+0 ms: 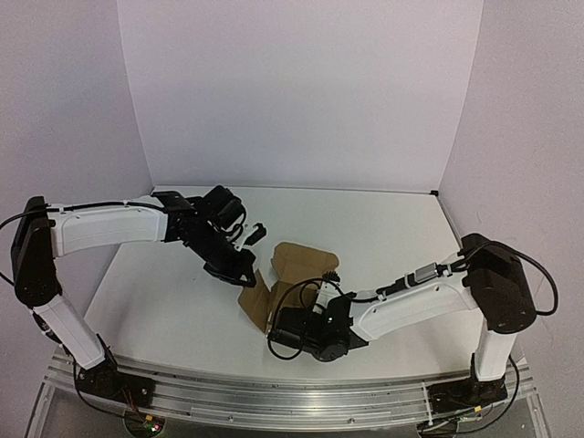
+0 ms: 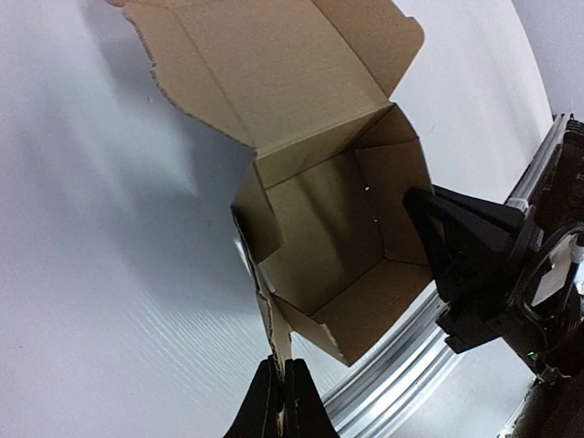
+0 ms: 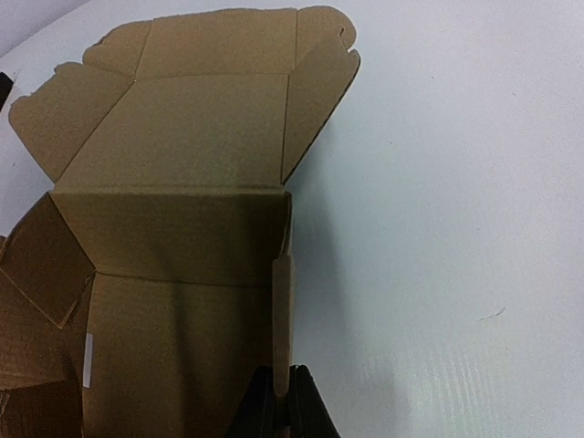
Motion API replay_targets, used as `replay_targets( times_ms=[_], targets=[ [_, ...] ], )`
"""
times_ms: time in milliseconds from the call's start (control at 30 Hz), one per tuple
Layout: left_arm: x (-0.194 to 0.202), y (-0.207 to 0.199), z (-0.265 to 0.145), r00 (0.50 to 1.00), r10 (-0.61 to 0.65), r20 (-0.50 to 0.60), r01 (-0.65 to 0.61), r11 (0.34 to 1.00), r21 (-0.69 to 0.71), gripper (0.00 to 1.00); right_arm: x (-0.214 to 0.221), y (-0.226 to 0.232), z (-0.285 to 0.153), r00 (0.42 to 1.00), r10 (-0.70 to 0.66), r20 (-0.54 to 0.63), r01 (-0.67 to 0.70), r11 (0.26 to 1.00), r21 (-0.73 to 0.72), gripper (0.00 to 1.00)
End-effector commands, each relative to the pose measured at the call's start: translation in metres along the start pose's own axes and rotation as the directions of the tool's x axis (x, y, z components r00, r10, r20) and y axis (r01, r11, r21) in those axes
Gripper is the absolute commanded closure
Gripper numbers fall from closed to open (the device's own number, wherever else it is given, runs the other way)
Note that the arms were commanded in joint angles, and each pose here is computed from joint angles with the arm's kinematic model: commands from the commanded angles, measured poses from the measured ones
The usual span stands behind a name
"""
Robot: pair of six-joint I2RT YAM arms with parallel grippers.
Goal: Fold the paper box
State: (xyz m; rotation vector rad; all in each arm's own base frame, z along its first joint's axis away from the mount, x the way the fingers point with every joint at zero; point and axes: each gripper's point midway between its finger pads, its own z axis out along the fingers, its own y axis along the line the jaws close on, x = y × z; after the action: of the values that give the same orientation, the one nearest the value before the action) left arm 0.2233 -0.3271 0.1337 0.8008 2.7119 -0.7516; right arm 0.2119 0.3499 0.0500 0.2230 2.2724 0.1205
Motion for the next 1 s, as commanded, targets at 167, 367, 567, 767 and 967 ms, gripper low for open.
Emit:
replay_targets(
  times_ms=[167,367,567,767,967],
  targets=[
    [-0.002,-0.045,0.004,0.998,0.021,-0.057,-0.012,0.987,0.159,1.00,-0.010,0.031,-0.004,1.000,-0.004,0.024,0.005,0.999,-0.050,0.85],
    [0.004,-0.054,0.025,0.994,0.034,-0.100,-0.016,0.984,0.175,1.00,-0.018,0.035,-0.010,0.998,0.056,0.027,-0.054,0.996,-0.067,0.79],
    [0.006,-0.055,0.040,0.991,0.049,-0.125,-0.027,0.985,0.173,0.99,-0.012,0.026,-0.007,0.992,0.125,0.010,-0.124,0.991,-0.059,0.75],
    [0.008,-0.061,0.037,0.990,0.063,-0.130,-0.036,0.979,0.202,0.72,-0.003,0.010,-0.001,0.983,0.185,-0.009,-0.185,0.982,-0.039,0.74],
    [0.017,-0.058,0.033,0.989,0.064,-0.134,-0.035,0.978,0.208,0.58,0.000,-0.007,0.001,0.971,0.241,-0.008,-0.241,0.970,-0.020,0.74]
  ],
)
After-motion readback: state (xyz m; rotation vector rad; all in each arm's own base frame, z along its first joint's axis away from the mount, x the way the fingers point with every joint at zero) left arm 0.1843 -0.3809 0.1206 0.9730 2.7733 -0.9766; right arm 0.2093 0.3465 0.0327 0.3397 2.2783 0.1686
